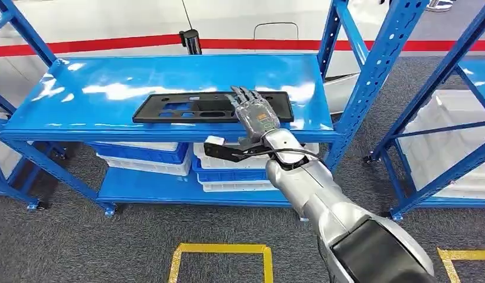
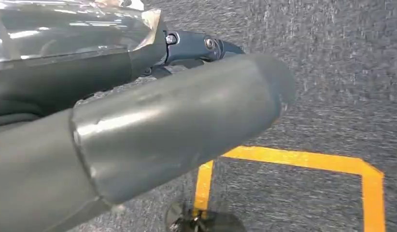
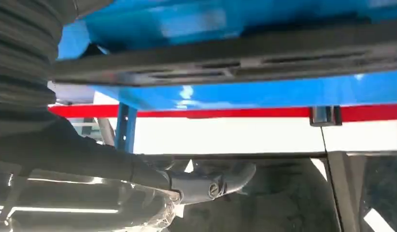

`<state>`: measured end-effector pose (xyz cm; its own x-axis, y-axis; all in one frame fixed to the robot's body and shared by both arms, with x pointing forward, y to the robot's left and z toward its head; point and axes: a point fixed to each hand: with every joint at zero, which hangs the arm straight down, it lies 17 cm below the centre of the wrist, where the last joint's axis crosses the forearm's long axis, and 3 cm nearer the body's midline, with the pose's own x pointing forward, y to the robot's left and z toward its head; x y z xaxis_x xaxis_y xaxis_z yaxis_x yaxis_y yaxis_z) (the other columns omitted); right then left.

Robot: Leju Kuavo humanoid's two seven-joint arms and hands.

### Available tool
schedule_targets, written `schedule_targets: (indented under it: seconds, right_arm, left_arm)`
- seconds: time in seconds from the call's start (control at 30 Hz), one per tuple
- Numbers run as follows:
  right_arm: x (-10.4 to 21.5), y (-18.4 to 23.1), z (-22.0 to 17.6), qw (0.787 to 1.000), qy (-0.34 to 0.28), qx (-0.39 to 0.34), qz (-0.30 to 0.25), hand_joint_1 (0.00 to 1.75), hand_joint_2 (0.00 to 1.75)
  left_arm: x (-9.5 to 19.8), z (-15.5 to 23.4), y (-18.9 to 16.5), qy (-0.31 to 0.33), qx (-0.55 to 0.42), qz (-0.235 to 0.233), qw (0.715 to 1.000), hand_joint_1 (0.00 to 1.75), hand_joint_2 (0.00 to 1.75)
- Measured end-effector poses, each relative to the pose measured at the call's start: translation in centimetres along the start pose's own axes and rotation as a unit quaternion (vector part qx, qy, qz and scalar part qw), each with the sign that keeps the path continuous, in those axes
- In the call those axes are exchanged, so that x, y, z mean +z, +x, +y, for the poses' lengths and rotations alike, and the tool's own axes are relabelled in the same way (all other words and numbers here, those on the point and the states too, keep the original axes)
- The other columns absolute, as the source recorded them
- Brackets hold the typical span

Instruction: Take the parts from the cabinet and place them on the table.

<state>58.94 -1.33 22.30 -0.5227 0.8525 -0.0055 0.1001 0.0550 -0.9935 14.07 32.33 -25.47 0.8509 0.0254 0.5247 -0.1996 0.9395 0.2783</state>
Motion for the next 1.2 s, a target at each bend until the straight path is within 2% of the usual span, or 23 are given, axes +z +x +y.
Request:
schedule_targets:
  seconds: [0.37, 0.43, 0.47, 0.5, 0.57, 0.6, 0.83, 0.9, 1.0, 1.13, 1.17, 1.2]
  right_arm:
    - [0.0, 0.6, 0.4, 1.0, 0.003, 0.006, 0.006, 0.0, 1.75]
    - [0.0, 0.5, 0.3, 1.0, 0.003, 0.008, 0.01, 0.07, 1.75]
    - [0.0, 0.4, 0.5, 1.0, 0.004, 0.009, 0.012, 1.43, 1.75]
    - [0.2, 0.3, 0.9, 1.0, 0.007, 0.01, 0.015, 1.71, 1.75]
    - [0.8, 0.1, 2.1, 1.0, 0.016, 0.011, 0.019, 1.69, 1.75]
    - [1.0, 0.1, 2.5, 1.0, 0.019, 0.011, 0.02, 1.59, 1.75]
    - [1.5, 0.3, 3.2, 1.0, 0.012, 0.002, 0.016, 1.57, 1.75]
    - [1.4, 0.5, 2.9, 1.0, 0.004, -0.002, 0.01, 1.68, 1.75]
    - [1.5, 0.9, 2.8, 1.0, -0.002, -0.006, 0.002, 1.71, 1.75]
    - [1.7, 1.5, 3.0, 1.0, -0.009, -0.011, -0.01, 1.73, 1.75]
    - [1.7, 1.7, 2.8, 1.0, -0.014, -0.013, -0.014, 1.75, 1.75]
    - [1.6, 2.0, 2.3, 0.999, -0.022, -0.014, -0.02, 1.75, 1.75]
  left_arm:
    - [-0.1, 0.5, 0.0, 0.004, 0.0, 0.0, 1.0, 0.0, 0.0]
    - [0.0, 0.2, 0.1, 0.001, 0.001, -0.004, 1.0, 0.0, 0.0]
    - [0.0, 0.1, 0.3, 0.0, 0.003, -0.009, 1.0, 0.0, 0.0]
    - [0.0, 0.0, 0.8, -0.001, 0.003, -0.02, 1.0, 0.0, 0.0]
    - [0.1, -0.2, 1.8, -0.004, 0.005, -0.051, 0.999, 0.0, 0.0]
    - [0.2, 0.0, 2.0, 0.001, 0.007, -0.06, 0.998, 0.0, 0.0]
    - [0.7, 2.1, 4.5, 0.083, -0.028, -0.133, 0.987, 0.0, 0.0]
    - [0.8, 2.1, 4.7, 0.089, -0.027, -0.137, 0.986, 0.0, 0.0]
    - [0.9, 1.2, 5.0, 0.067, -0.009, -0.144, 0.987, 0.0, 0.0]
    - [0.9, 1.5, 4.8, 0.075, -0.007, -0.141, 0.987, 0.0, 0.0]
    - [0.9, 1.6, 4.9, 0.079, -0.007, -0.141, 0.987, 0.0, 1.75]
    - [0.9, 1.7, 4.9, 0.082, -0.008, -0.142, 0.986, 0.0, 1.75]
